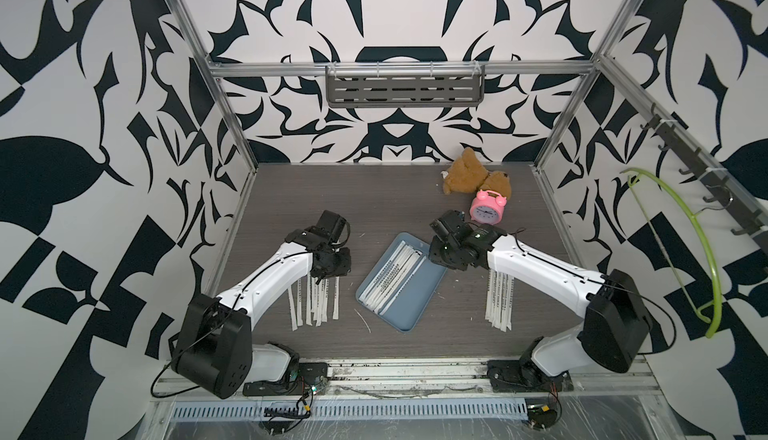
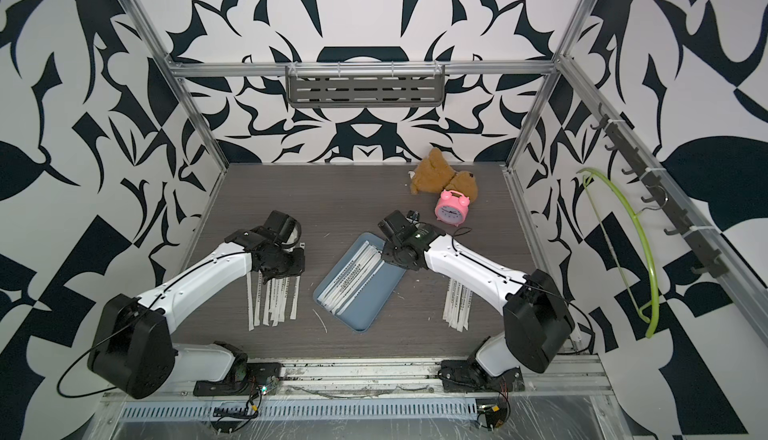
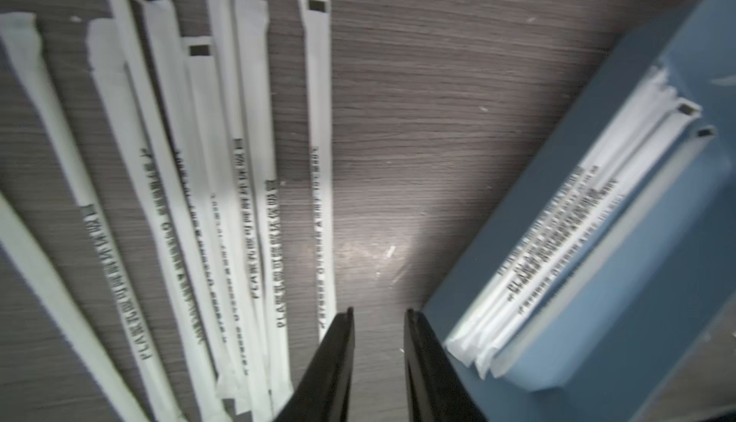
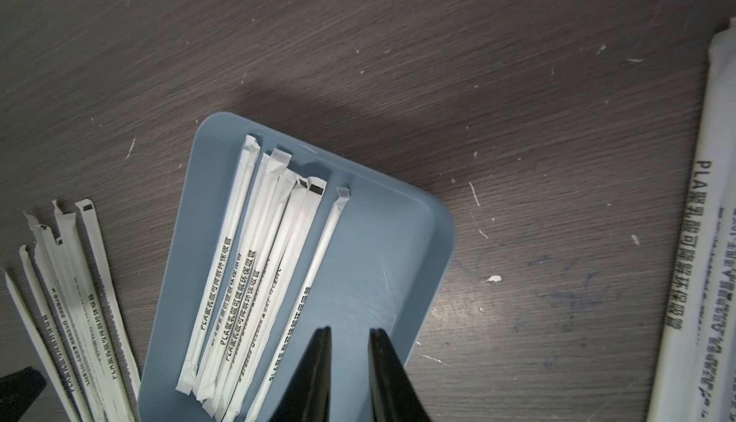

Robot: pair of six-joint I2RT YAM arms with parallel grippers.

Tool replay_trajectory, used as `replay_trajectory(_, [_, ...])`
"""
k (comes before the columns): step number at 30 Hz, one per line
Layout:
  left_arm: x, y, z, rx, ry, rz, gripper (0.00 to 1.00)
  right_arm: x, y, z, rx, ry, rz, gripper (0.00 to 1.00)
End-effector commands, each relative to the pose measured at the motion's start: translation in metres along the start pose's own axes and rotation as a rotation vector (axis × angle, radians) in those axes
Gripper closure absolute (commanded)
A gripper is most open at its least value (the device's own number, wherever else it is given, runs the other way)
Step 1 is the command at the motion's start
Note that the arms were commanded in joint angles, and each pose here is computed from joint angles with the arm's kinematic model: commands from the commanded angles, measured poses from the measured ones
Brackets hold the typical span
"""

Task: Put the straws into the storage box
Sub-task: Pick up the straw from the center of the board.

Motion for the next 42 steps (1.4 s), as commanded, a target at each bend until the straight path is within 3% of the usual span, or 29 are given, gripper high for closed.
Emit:
replay_trajectory(1, [0.006, 0.016, -0.003, 0.016, -0.025, -0.031, 0.71, 0.009, -0.008, -0.004, -0.009, -0.002, -0.042, 0.77])
replay_trajectory(5, [0.004, 0.040, -0.008, 0.070, -0.020, -0.040, 0.71, 0.007, -0.010, -0.004, -0.017, 0.001, -0.042, 0.77])
replay_trajectory(10, [0.010, 0.052, -0.006, 0.091, -0.014, -0.110, 0.70, 0.003, -0.011, -0.003, -0.023, 0.003, -0.033, 0.77])
replay_trajectory(18, [0.013, 0.072, 0.000, 0.127, -0.027, -0.118, 0.72, 0.005, -0.006, -0.002, -0.009, 0.004, -0.033, 0.77])
replay_trajectory(27, [0.014, 0.077, 0.002, 0.136, -0.033, -0.122, 0.89, 0.004, -0.003, -0.001, -0.007, 0.004, -0.036, 0.78])
replay_trajectory(31, [0.004, 0.061, -0.002, 0.102, 0.003, -0.093, 0.95, 0.002, -0.005, 0.000, -0.010, 0.006, -0.035, 0.78])
replay_trajectory(36, [-0.013, 0.010, -0.018, -0.031, 0.070, -0.023, 0.97, -0.002, -0.009, -0.001, -0.024, 0.006, -0.026, 0.78])
replay_trajectory(39, [-0.040, -0.021, -0.024, -0.144, 0.189, 0.036, 0.98, -0.008, -0.013, -0.005, -0.037, 0.008, -0.015, 0.78])
replay_trajectory(42, [-0.081, -0.033, -0.018, -0.150, 0.315, 0.142, 0.98, -0.020, -0.017, -0.012, -0.065, 0.028, 0.009, 0.78])
Point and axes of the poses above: each gripper's point midway between its finger pads, its own y axis out along the fingers, its own x axis along the line the jaws close on, z = x × y, the point moved 9 cm from there along -y, back along the fingers, and after that the axes turned 3 degrees about y, right-handed, at the moved point
